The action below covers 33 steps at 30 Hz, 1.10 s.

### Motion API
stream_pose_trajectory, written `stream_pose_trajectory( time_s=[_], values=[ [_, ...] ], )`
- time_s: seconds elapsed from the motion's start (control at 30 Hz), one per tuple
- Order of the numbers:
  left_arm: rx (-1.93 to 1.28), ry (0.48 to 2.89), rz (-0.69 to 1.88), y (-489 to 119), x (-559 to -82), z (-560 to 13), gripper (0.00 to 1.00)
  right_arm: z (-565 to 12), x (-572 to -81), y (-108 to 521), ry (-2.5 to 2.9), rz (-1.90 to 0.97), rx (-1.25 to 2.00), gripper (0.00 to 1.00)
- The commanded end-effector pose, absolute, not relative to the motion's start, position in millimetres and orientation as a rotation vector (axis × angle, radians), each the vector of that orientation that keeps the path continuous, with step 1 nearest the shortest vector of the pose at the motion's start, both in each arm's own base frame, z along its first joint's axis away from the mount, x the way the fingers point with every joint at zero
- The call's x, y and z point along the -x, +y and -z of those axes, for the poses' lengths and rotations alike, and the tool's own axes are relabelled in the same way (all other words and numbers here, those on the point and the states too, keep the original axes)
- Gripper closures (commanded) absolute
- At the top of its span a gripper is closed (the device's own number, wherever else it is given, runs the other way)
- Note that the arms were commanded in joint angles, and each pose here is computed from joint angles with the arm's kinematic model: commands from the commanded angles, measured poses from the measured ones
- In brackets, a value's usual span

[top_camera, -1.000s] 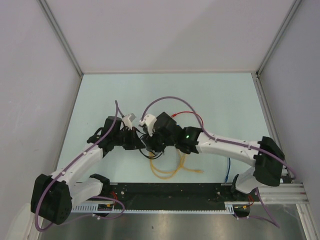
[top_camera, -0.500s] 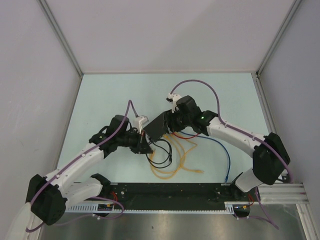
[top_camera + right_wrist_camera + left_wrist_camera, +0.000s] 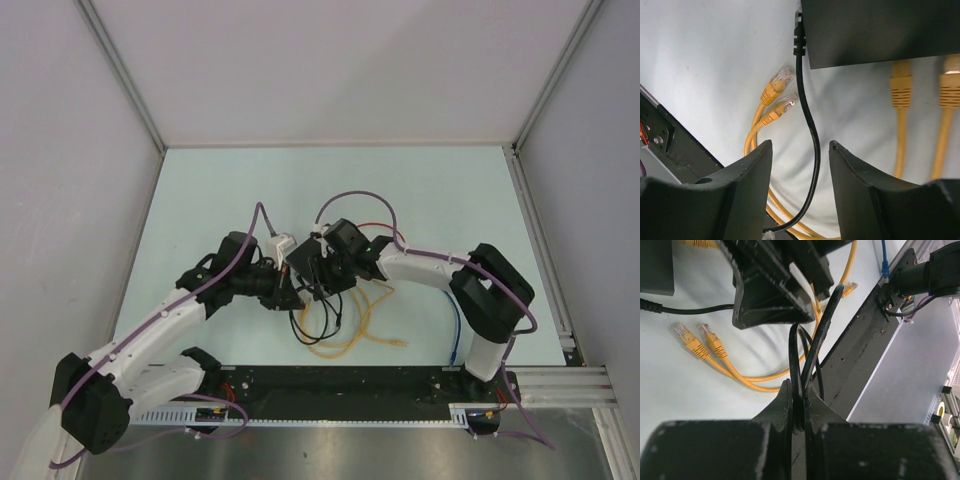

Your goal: Insert the plug into the switch port

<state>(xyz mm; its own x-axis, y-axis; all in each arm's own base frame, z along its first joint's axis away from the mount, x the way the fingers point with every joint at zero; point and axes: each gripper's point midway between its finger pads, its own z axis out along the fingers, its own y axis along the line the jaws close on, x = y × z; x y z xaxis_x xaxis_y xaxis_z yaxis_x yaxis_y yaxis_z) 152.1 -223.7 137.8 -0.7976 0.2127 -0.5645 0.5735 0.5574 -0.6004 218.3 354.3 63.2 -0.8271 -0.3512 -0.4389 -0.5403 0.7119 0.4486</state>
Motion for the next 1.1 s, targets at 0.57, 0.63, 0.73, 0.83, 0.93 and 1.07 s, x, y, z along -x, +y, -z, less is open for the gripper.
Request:
stream_pose_trajectory(
  time_s=[0.57,0.63,0.73,0.83,0.93,1.07],
  values=[
    [-0.546,2.288,1.068,-218,-161,-152,0.51,-110,-197,367,2.439,-0.870,0.836,1.00],
    [-0.485,2.275,1.033,-214,-168,-158,0.40,-118,-201,357,2.393,-0.782,0.862,1.00],
    [-0.370,2.234,0.998,-207,-181,-172,0.26,-134,-209,343,2.302,-0.624,0.886,1.00],
    [-0.216,2.197,0.959,-195,-195,-186,0.17,-144,-212,337,2.225,-0.474,0.893,1.00],
    [-0.077,2.145,0.928,-182,-208,-202,0.12,-149,-214,336,2.168,-0.370,0.886,1.00],
    [0.083,2.142,0.843,-165,-220,-208,0.12,-154,-212,339,2.122,-0.305,0.852,1.00]
  ],
)
